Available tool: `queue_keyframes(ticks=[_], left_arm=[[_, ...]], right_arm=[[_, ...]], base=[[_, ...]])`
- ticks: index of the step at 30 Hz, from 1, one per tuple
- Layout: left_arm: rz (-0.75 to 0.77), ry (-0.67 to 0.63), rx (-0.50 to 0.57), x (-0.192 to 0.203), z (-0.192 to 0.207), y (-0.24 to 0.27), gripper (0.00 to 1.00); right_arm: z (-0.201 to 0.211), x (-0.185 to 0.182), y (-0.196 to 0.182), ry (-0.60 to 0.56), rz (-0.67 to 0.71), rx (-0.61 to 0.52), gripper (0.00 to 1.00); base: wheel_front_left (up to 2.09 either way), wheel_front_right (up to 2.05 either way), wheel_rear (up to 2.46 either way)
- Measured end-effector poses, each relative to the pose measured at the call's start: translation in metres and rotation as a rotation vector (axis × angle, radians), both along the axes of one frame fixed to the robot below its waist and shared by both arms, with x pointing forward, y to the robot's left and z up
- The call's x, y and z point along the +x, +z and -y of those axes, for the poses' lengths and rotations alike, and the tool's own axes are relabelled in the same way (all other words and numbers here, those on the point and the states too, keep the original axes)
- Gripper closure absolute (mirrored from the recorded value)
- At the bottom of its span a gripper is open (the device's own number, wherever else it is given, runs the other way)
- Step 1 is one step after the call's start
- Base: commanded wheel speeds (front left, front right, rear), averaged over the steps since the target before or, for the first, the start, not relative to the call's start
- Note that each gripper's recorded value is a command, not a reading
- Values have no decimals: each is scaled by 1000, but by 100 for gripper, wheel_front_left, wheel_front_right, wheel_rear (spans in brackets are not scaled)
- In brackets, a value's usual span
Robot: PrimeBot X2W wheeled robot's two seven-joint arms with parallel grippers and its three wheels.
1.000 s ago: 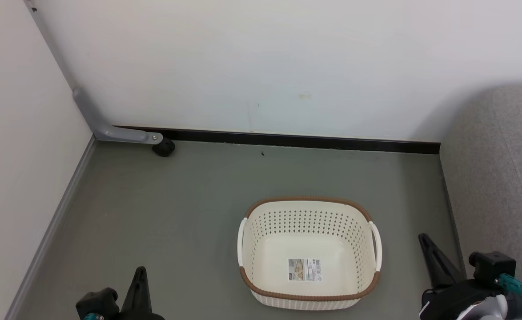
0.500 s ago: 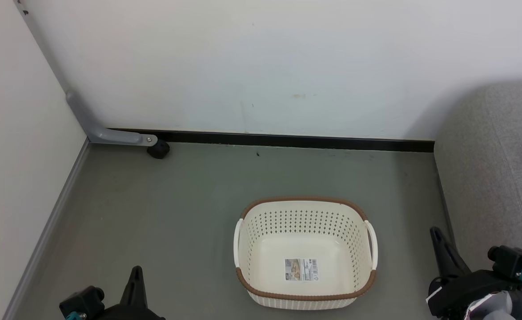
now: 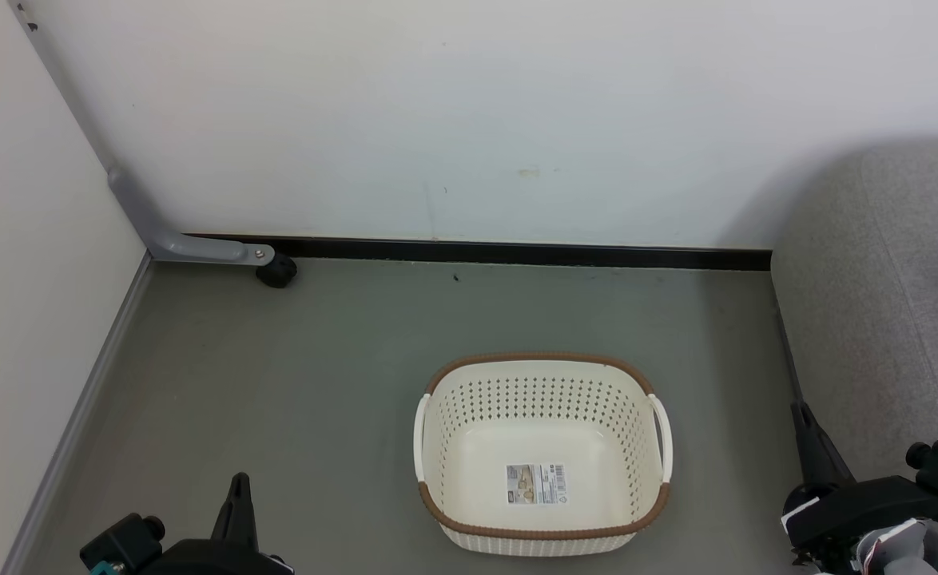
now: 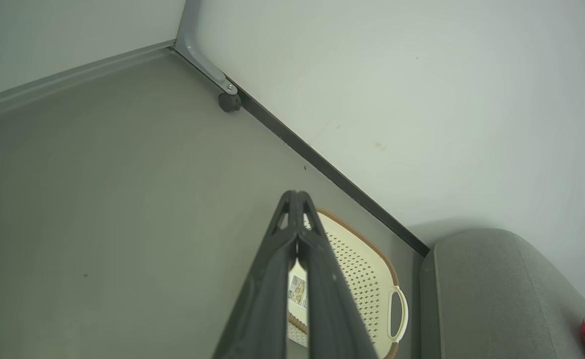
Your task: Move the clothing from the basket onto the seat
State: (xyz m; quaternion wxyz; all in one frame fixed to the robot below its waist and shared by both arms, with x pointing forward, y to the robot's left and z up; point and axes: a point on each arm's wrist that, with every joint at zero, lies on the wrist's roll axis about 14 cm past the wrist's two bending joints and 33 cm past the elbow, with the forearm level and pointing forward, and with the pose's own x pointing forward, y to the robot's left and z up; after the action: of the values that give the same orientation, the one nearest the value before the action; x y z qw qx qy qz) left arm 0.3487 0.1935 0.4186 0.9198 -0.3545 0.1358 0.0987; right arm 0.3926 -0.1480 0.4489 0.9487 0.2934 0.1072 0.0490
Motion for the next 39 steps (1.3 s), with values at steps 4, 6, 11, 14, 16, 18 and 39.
queue_keyframes(ticks=[4, 6, 11, 14, 16, 18, 39], left_arm=[[11, 1, -48, 2, 1, 3, 100], [12, 13, -77, 3, 1, 3, 100], [25, 16, -142, 6, 2, 7, 100], [28, 22, -170, 7, 2, 8, 100], [36, 27, -201, 8, 2, 10, 100], [41, 31, -230, 9, 3, 11, 100], [105, 54, -485, 19, 6, 28, 100]], right_arm=[[3, 0, 2, -26, -6, 56, 100], [5, 1, 3, -37, -9, 84, 100], [10, 1, 5, -65, -19, 155, 100], [12, 1, 7, -82, -21, 197, 100], [13, 1, 8, -92, -22, 227, 100], [16, 2, 10, -103, -20, 251, 100], [33, -2, 18, -202, -28, 554, 100]], base=[[0, 0, 0], [0, 0, 0], [0, 0, 0], [0, 0, 0], [0, 0, 0], [0, 0, 0], [0, 0, 0]])
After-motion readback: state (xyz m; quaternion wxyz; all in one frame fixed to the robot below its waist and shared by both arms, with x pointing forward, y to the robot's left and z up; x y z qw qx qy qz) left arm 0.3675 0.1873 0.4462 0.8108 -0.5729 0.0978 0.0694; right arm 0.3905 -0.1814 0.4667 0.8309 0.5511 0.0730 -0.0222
